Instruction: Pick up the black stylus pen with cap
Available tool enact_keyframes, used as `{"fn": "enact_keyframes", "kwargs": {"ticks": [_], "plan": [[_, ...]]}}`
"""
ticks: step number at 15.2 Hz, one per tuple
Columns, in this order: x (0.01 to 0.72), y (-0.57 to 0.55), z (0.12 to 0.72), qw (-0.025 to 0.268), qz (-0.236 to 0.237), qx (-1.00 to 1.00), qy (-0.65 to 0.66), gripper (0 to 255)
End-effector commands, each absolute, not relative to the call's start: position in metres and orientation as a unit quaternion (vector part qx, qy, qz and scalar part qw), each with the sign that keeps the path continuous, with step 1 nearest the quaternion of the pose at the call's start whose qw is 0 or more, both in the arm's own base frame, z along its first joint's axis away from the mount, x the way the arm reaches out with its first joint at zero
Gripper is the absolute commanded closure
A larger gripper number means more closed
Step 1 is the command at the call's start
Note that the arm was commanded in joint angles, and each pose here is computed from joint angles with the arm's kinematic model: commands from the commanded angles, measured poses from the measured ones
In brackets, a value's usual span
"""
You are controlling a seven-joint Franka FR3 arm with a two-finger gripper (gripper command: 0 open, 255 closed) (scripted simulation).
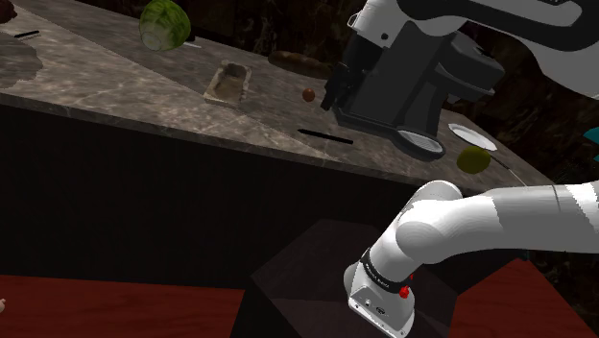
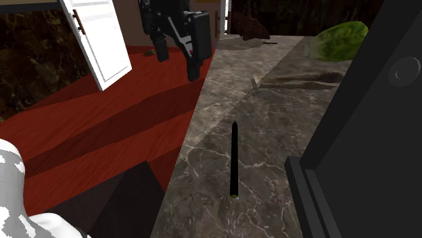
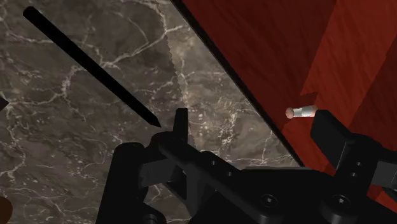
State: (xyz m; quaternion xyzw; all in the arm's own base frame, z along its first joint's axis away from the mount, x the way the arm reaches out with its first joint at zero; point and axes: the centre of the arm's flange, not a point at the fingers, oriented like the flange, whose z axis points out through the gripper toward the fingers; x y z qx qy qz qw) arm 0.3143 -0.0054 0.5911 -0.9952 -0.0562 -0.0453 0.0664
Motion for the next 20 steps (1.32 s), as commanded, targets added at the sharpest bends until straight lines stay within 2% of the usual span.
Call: {"fn": "enact_keyframes", "kwargs": {"ticks": [1,14,20], "plan": [[0.314,-0.005,0.591,0.066,-0.045,-0.995,-0.056,0],[0.349,-0.149,0.490,0.081,-0.081,-0.920,-0.375,0],[0.349,-0.149,0.458,0.081,-0.081,-0.920,-0.375,0]]}}
